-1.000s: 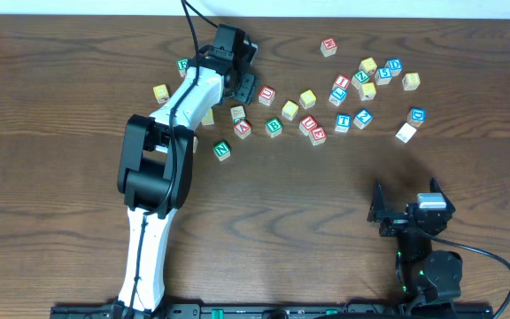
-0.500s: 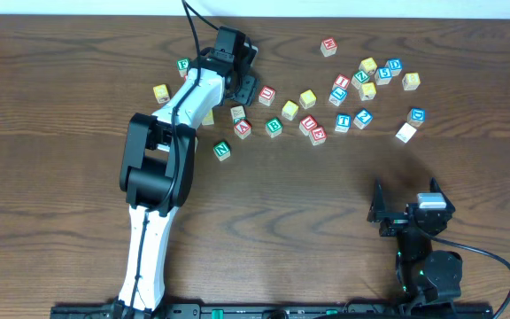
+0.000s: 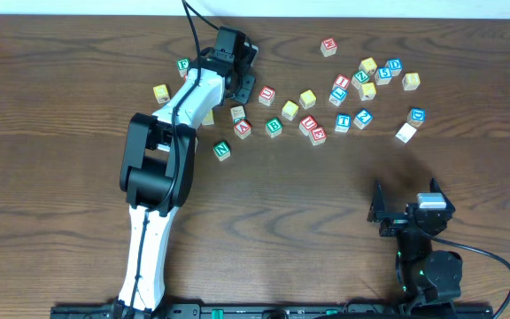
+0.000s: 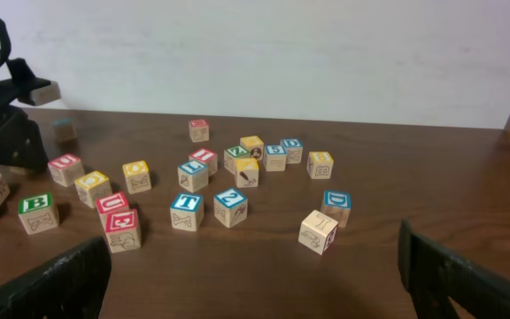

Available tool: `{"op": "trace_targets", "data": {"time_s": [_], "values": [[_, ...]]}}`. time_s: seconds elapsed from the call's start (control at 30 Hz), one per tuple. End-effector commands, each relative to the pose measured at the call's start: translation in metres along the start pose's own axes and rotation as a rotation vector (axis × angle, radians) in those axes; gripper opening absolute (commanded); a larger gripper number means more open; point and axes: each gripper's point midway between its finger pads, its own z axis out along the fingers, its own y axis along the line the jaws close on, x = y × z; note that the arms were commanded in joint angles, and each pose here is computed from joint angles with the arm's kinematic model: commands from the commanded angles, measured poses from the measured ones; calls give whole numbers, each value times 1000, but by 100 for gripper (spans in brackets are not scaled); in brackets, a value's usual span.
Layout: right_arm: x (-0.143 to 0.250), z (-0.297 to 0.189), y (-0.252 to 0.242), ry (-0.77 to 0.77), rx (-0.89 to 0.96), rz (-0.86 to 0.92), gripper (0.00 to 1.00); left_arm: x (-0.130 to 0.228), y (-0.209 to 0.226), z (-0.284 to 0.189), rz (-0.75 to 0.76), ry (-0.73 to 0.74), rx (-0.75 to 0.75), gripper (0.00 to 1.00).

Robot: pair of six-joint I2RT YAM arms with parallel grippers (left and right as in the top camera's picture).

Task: Spell out ROBOT
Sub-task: 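Lift the green R block and carry it toward the front center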

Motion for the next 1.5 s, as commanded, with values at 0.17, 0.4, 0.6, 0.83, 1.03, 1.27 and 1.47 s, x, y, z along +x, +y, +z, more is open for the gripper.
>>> {"op": "trace_targets", "data": {"time_s": [0.17,0.4,0.6,0.83,1.03,1.27,1.47], "values": [[1,0,-2,4,6,10,99,10,-2,10,4,26,8,28],[1,0,-2,4,6,10,99,5,-1,3,4,13,7,24],[1,0,-1,4,5,10,99,-15,-1,-22,7,-41,1,19],[1,0,-2,4,6,10,99,-49,-1,-76,8,-146,-8,13],[1,0,-2,4,6,10,99,-71,-2,-141,6,-228,-15,8],[1,0,-2,4,6,10,99,-61,-9,-240,-28,-245,-12,7],[1,0,-2,4,6,10,99,-20,-17,-319,-82,-201,-4,7]]}}
